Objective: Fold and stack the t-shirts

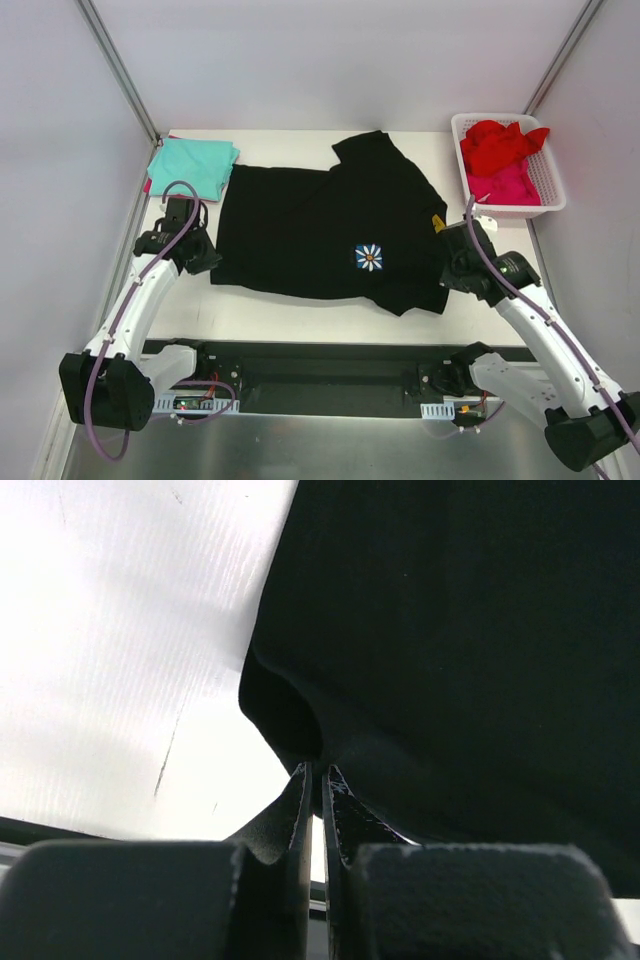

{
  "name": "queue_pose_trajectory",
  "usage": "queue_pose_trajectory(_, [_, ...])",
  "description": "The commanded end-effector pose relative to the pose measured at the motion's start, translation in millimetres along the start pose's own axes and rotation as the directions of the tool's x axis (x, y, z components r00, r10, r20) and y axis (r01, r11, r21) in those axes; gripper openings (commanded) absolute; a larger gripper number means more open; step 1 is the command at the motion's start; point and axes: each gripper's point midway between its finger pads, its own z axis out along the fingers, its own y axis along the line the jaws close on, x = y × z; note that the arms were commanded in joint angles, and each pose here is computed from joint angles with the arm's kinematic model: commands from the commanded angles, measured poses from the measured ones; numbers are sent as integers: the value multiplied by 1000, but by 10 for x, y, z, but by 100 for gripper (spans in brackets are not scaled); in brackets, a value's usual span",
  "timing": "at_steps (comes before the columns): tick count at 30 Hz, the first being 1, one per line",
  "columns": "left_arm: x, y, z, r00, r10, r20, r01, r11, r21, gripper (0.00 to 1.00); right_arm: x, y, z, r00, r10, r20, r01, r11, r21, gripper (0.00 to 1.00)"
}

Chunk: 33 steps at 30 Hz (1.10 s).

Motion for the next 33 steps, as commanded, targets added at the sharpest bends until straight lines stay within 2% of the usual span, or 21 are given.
queue_pose_trajectory(1, [6,56,73,1000,7,10,-6,999,-31,0,-137,-53,31,999,-7,34,7,1000,2,1])
queue_pose_trajectory(19, [-35,155,156,1000,10,5,-10,997,-72,0,-204,-260,277,1000,16,-13,-15,999,50,1])
queue_pose_trajectory(33, [-302,58,215,1000,-4,-9,4,998,-59,0,-543,-198,426,998,58,-25,-57,998,37,1])
